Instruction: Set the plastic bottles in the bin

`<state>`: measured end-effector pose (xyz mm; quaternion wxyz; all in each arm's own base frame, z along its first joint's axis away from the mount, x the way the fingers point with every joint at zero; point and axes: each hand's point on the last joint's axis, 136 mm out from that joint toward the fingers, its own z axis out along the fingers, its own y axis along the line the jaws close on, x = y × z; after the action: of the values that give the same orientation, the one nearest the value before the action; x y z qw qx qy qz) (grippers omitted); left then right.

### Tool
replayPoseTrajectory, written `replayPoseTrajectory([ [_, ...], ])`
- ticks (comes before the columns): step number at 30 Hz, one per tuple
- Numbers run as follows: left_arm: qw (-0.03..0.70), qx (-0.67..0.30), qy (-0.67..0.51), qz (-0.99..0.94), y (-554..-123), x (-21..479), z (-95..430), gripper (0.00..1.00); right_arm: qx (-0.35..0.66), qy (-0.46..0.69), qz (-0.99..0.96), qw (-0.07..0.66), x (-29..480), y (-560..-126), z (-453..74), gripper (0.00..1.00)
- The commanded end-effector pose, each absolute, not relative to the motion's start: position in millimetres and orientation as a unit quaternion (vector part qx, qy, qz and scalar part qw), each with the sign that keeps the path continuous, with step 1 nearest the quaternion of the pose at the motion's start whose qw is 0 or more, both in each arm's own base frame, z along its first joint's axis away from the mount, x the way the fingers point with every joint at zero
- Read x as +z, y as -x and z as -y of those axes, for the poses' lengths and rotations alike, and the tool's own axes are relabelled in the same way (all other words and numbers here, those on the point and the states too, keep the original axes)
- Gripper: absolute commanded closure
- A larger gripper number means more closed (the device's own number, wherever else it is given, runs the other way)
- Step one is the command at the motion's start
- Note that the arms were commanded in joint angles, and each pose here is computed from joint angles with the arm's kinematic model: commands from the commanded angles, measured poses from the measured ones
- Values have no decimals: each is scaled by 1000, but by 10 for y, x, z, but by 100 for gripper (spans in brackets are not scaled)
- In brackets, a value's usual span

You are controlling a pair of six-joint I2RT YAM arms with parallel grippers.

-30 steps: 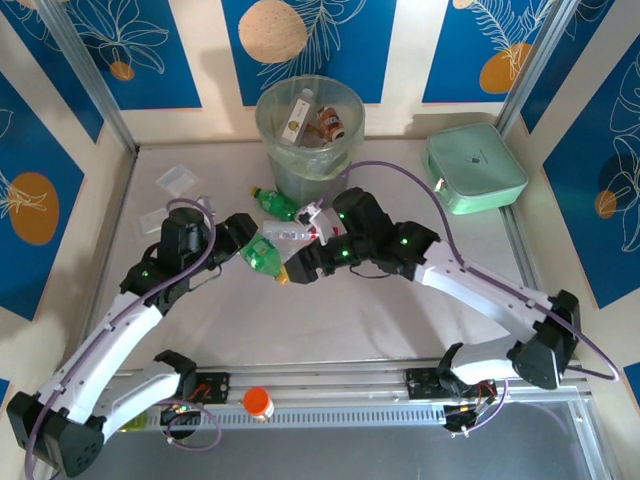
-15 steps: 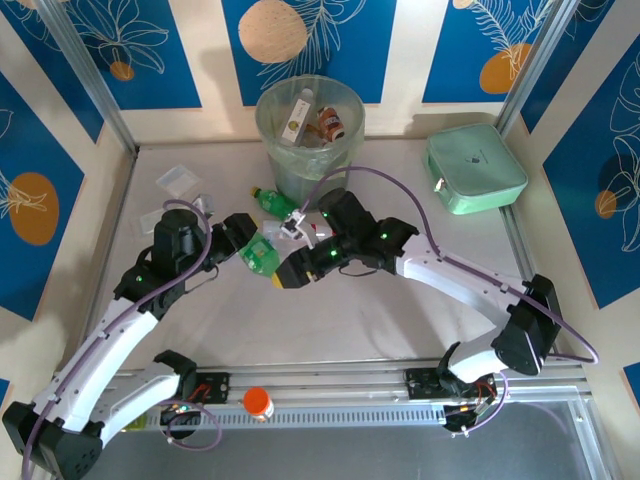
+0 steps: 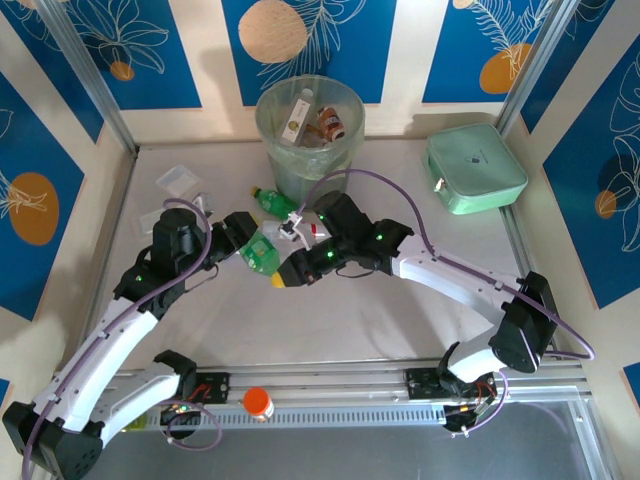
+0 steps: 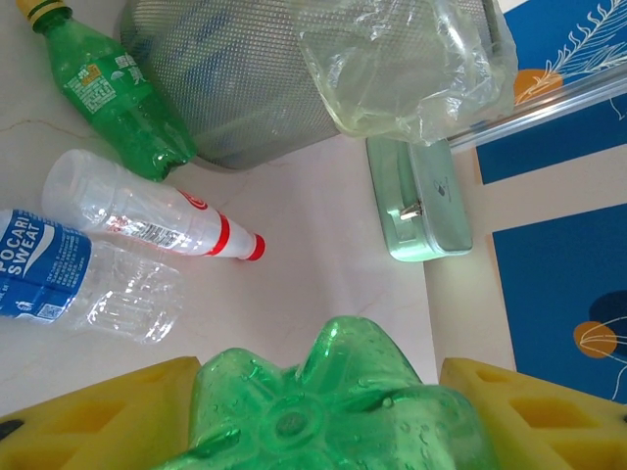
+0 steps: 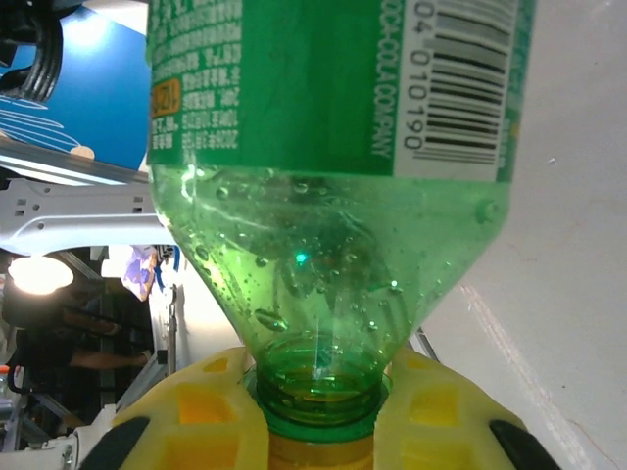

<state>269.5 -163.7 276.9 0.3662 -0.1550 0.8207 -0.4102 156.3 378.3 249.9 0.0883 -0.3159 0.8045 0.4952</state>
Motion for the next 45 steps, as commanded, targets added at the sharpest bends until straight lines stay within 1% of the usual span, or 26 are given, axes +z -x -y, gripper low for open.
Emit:
replayPoseTrajectory([
  [1, 389, -425, 135, -806, -2677, 3040, 1648, 23, 510, 330, -787, 108, 2661, -1520, -3737, 89],
  [2, 393, -419, 132, -808, -2675, 3042, 1632, 17, 509, 328, -787, 112, 2675, -1538, -3715, 90],
  [4, 408, -399, 125, -811, -2663, 3070, 1566, 9, 508, 323, -789, 124, 2722, -1589, -3658, 91],
  [7, 437, -363, 123, -814, -2636, 3134, 1415, 5, 498, 306, -798, 147, 2764, -1718, -3558, 93],
  [11, 466, -291, 128, -825, -2594, 3166, 1151, 4, 480, 274, -810, 194, 2867, -1960, -3399, 97],
  [13, 477, -270, 124, -827, -2564, 3195, 1072, 4, 467, 246, -819, 224, 2952, -2154, -3294, 100],
  [19, 486, -238, 93, -836, -2513, 3215, 1012, 4, 439, 153, -832, 302, 3307, -2833, -3053, 100],
  [21, 488, -228, 89, -838, -2506, 3203, 985, 4, 428, 112, -839, 317, 3385, -3092, -2962, 100],
  [24, 491, -220, 82, -839, -2496, 3182, 968, 4, 409, 38, -852, 325, 3439, -3538, -2821, 100],
  [30, 493, -210, 69, -842, -2469, 3152, 968, 4, 388, 2, -853, 349, 3541, -4306, -2776, 100],
  [34, 494, -207, 61, -842, -2452, 3150, 978, 3, 367, -12, -863, 346, 3439, -4770, -2786, 100],
  [39, 498, -202, 59, -841, -2443, 3133, 969, 3, 336, -16, -882, 332, 3245, -5120, -2845, 100],
  [43, 500, -199, 59, -841, -2445, 3113, 964, 3, 328, -17, -885, 330, 3102, -5290, -2889, 96],
  [45, 501, -197, 59, -841, -2446, 3114, 959, 2, 327, -22, -886, 328, 3036, -5340, -2884, 92],
])
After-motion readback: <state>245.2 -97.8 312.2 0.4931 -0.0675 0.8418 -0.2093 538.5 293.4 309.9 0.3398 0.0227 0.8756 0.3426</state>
